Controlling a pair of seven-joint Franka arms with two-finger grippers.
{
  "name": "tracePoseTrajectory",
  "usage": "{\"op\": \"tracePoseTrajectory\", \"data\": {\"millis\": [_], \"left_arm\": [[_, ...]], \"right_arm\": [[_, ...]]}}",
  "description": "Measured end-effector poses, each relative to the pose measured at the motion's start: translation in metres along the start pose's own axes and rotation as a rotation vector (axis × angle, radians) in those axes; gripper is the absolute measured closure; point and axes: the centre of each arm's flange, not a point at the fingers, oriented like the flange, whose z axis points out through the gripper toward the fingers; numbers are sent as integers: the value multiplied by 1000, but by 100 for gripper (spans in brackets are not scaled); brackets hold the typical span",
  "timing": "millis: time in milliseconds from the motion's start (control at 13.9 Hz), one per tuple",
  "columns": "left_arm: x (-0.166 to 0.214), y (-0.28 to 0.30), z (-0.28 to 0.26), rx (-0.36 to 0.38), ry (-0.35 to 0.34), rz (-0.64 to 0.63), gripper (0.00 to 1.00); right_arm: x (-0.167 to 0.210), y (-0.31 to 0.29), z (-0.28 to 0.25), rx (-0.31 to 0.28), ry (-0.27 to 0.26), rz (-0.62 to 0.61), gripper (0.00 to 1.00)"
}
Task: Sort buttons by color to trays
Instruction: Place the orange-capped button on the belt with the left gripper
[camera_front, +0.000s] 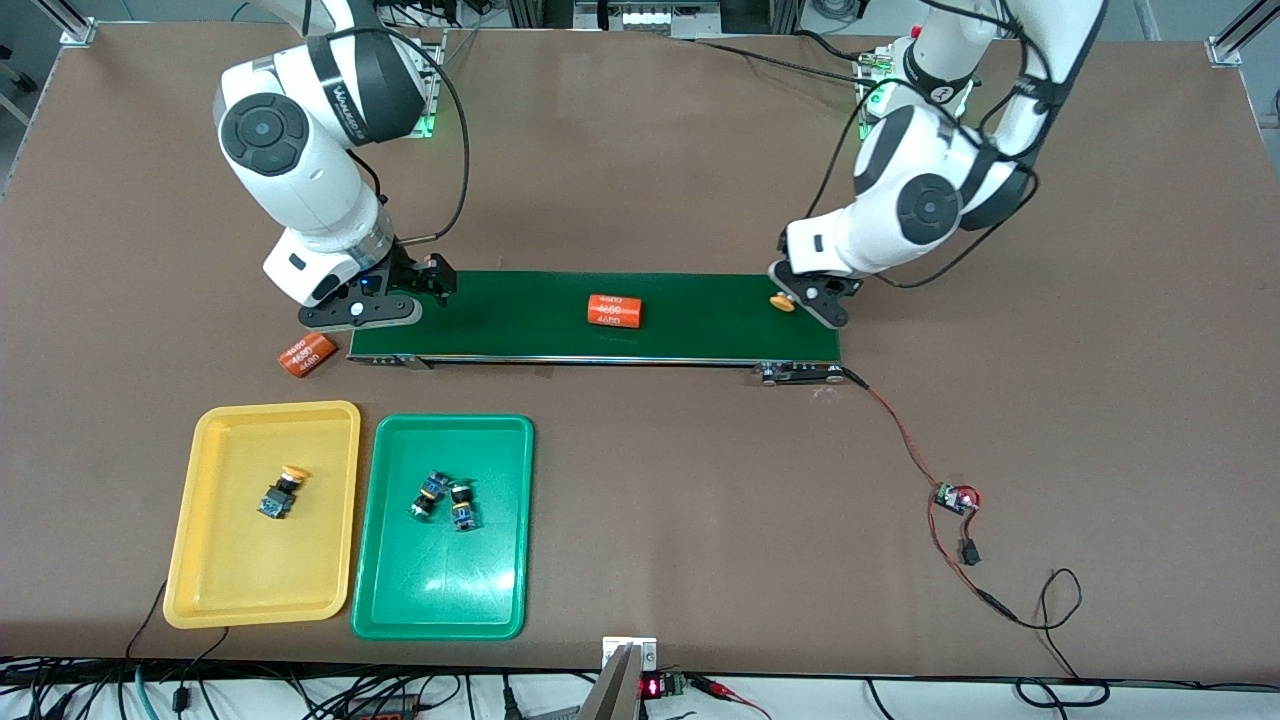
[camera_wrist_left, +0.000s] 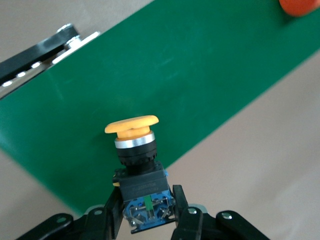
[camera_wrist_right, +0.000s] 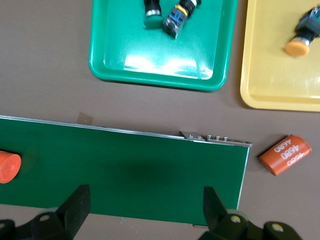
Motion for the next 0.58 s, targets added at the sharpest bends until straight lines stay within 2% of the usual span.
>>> {"op": "tracePoseTrajectory", "data": {"millis": [216,576], "left_arm": [[22,27,19,-10,30,-100,56],[49,41,34,-34,64,-182,56]], "right_arm": [[-17,-11,17,-7,-22,51,0],[-30,-15,39,2,-3,92,0]]}}
